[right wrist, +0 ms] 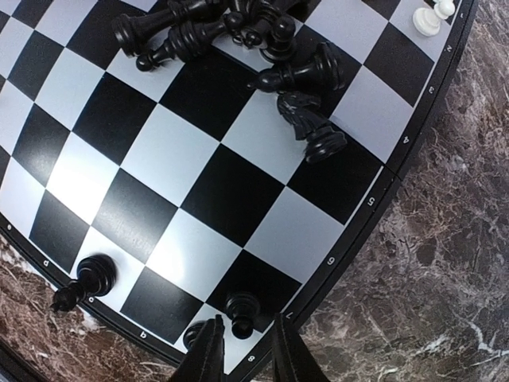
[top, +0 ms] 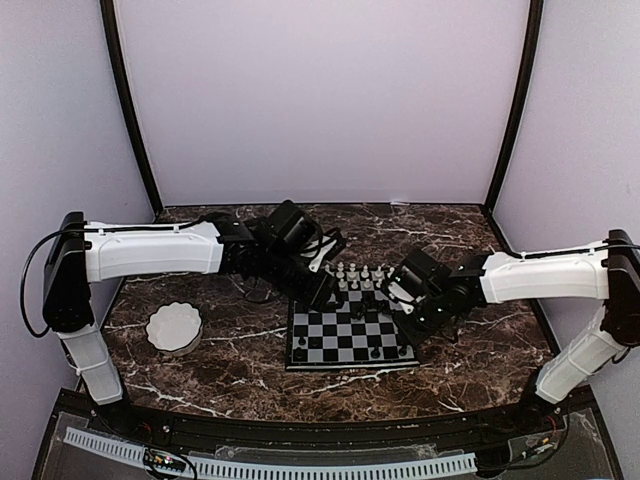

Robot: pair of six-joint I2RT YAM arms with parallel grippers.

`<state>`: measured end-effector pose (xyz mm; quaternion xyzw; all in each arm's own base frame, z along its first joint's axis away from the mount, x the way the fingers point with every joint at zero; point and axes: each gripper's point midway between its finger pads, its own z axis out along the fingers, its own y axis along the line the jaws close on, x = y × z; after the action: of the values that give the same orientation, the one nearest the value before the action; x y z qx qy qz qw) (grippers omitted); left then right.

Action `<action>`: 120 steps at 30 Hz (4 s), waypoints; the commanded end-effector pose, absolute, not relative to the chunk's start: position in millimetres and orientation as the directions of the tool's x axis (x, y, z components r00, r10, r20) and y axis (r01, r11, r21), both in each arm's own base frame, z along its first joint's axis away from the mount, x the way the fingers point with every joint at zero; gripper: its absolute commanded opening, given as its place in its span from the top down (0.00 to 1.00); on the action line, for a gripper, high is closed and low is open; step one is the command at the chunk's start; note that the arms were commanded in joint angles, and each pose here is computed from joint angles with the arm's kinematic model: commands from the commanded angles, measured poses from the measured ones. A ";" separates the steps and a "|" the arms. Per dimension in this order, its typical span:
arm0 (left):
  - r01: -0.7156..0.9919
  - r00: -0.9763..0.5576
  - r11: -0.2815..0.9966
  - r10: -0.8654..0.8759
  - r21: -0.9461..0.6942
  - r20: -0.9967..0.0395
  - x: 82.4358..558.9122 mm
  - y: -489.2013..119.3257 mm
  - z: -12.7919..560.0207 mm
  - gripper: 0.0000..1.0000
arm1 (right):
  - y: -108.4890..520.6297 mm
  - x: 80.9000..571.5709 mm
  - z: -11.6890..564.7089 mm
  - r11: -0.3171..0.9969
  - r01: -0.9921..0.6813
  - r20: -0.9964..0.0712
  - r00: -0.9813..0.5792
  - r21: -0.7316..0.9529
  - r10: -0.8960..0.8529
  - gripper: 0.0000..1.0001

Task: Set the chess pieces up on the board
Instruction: Place the pawn at a7, then pick up the pawn from the chessboard.

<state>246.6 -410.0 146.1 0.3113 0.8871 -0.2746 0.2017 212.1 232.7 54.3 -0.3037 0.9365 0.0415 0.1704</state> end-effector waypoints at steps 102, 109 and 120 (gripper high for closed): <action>0.627 -0.769 0.775 0.600 -0.079 -0.222 309.3 -345.9 41.4 0.62 | 320.3 239.3 155.8 0.348 -0.191 -0.131 -0.974 0.918 -0.187 0.85; 0.662 -0.740 0.744 0.630 -0.092 -0.237 309.7 -352.1 40.3 0.65 | 320.8 241.3 155.2 0.348 -0.188 -0.128 -0.973 0.918 -0.190 0.85; 0.692 -0.716 0.713 0.659 -0.111 -0.230 304.2 -352.9 48.6 0.80 | 319.8 244.2 149.1 0.356 -0.180 -0.118 -0.975 0.917 -0.189 0.85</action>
<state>312.0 -352.4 40.6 0.3519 0.9268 -0.0819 0.1029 236.7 318.1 145.6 -0.1030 0.8277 0.5513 -0.0168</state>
